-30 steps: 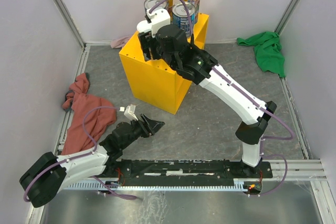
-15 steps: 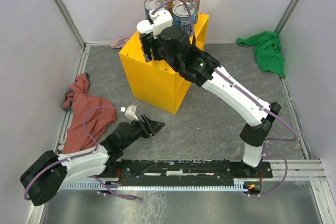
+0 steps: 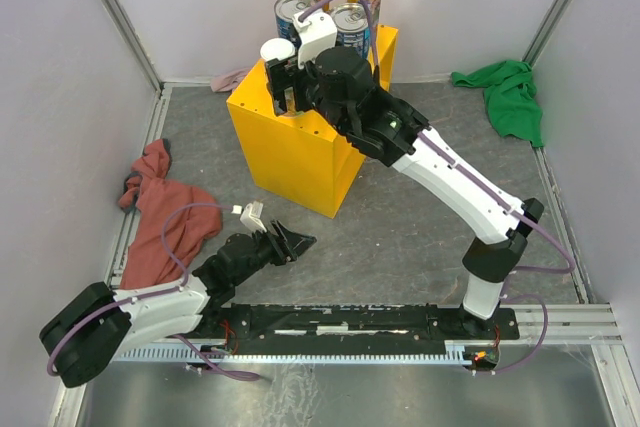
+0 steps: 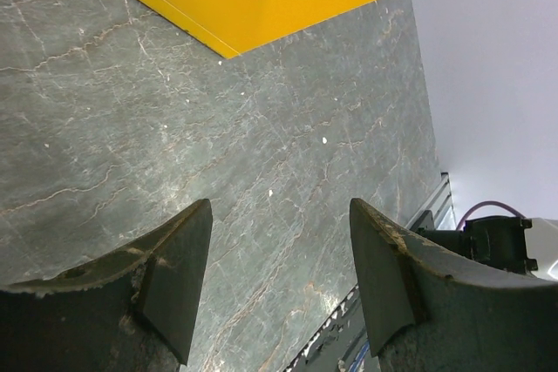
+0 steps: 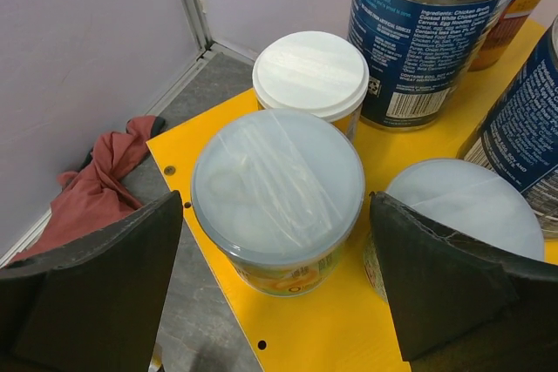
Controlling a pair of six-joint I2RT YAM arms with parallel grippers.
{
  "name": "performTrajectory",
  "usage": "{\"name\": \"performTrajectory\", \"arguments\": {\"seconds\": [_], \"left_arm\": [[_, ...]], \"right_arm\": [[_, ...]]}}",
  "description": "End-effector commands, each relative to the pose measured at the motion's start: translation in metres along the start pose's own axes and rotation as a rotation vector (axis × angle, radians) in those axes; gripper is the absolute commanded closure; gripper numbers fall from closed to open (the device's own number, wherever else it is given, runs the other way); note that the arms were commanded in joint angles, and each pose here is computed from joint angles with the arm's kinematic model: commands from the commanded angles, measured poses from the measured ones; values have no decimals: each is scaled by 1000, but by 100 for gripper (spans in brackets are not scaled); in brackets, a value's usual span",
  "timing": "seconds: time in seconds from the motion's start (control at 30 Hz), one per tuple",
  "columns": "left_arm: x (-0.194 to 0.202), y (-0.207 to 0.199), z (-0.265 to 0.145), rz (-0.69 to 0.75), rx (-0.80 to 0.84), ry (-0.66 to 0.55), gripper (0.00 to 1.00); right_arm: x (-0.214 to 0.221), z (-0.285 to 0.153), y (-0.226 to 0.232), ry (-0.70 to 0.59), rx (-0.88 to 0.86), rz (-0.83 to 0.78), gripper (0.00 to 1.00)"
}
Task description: Place and organize the canned foods onto the counter
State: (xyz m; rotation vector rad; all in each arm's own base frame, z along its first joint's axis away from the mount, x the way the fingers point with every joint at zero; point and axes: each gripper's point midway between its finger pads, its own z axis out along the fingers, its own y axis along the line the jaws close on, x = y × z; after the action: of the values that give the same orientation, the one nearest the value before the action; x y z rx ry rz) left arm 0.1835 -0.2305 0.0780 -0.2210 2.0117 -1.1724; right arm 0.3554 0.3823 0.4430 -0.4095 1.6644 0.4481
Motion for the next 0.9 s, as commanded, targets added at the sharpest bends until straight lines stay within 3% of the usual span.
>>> {"name": "performTrajectory", "arguments": {"seconds": [0.0, 0.53, 0.87], "left_arm": [[-4, -13, 1, -43, 45, -17, 30], [-7, -11, 1, -29, 25, -33, 30], [-5, 1, 7, -4, -26, -29, 30]], "right_arm": [[-45, -24, -1, -115, -19, 45, 5], [-70, -81, 10, -190, -33, 7, 4], [-13, -153, -65, -197, 152, 60, 4]]}}
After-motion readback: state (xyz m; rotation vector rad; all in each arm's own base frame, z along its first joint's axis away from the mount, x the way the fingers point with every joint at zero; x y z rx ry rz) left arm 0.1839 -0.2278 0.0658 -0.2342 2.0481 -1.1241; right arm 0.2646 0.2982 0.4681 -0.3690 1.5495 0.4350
